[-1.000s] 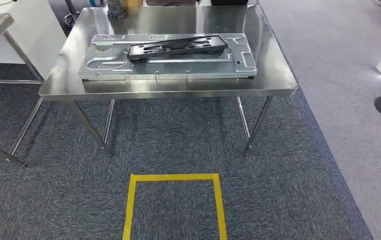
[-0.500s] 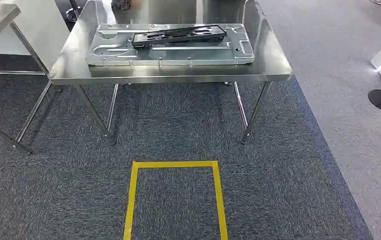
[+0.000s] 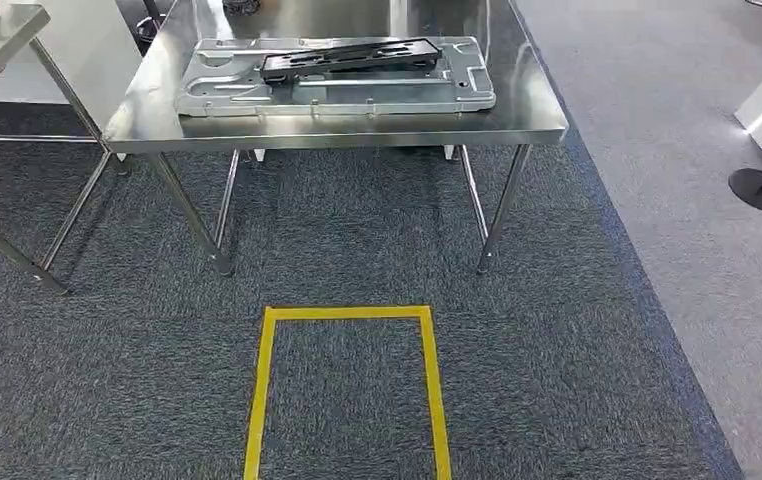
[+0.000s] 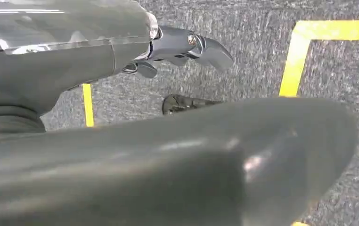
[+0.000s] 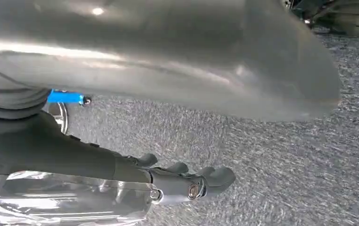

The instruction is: Take the parts from the cabinet and place them on the table.

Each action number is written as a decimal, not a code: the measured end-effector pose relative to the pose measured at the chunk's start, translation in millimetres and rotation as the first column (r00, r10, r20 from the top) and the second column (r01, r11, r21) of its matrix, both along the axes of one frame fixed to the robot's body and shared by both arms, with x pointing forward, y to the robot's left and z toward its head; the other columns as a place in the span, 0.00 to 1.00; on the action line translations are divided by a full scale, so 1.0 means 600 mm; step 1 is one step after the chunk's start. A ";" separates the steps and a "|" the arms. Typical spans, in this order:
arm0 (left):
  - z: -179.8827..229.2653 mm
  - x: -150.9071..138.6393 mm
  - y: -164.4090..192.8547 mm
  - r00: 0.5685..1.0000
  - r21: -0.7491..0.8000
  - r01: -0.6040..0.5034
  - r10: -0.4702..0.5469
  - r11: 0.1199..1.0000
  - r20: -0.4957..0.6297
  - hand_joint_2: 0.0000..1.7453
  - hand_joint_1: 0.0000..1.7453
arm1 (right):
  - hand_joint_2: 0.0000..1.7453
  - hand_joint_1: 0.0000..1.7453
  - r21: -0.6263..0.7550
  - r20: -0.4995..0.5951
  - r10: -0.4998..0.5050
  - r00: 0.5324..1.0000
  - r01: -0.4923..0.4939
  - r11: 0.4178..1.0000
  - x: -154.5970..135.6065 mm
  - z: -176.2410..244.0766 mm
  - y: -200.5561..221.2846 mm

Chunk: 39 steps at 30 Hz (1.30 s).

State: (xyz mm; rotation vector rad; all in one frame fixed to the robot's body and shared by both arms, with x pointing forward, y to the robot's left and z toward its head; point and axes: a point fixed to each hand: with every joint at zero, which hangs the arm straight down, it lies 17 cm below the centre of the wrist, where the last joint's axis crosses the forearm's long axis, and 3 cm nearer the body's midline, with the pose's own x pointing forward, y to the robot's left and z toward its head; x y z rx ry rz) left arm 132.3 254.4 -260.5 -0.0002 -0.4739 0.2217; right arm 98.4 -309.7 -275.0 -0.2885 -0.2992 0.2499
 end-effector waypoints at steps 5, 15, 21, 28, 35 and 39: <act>-0.001 -0.002 0.001 1.000 0.003 -0.001 0.001 1.000 -0.006 0.00 0.00 | 0.00 0.00 0.028 0.007 -0.008 1.000 0.007 1.000 0.002 0.000 0.008; -0.007 -0.013 0.004 0.999 0.014 0.008 -0.007 1.000 -0.046 0.00 0.00 | 1.00 0.00 0.149 -0.095 -0.064 0.993 0.078 0.986 -0.032 -0.009 0.044; -0.006 -0.007 0.003 0.999 0.012 0.013 -0.013 1.000 -0.042 1.00 0.00 | 1.00 0.00 0.152 -0.110 -0.083 0.990 0.099 0.983 -0.035 -0.009 0.043; -0.006 -0.010 0.009 0.999 0.018 0.014 -0.013 1.000 -0.044 1.00 0.00 | 1.00 0.00 0.138 -0.120 -0.095 0.988 0.112 0.984 -0.037 -0.010 0.038; -0.004 -0.002 0.011 1.000 0.022 0.006 -0.005 1.000 -0.029 1.00 0.00 | 1.00 0.00 0.138 -0.110 -0.107 0.988 0.122 0.983 -0.030 -0.009 0.032; -0.004 -0.001 0.014 1.000 0.031 0.007 -0.006 0.999 -0.023 1.00 0.00 | 1.00 0.00 0.153 -0.085 -0.123 0.989 0.135 0.979 -0.023 -0.007 0.034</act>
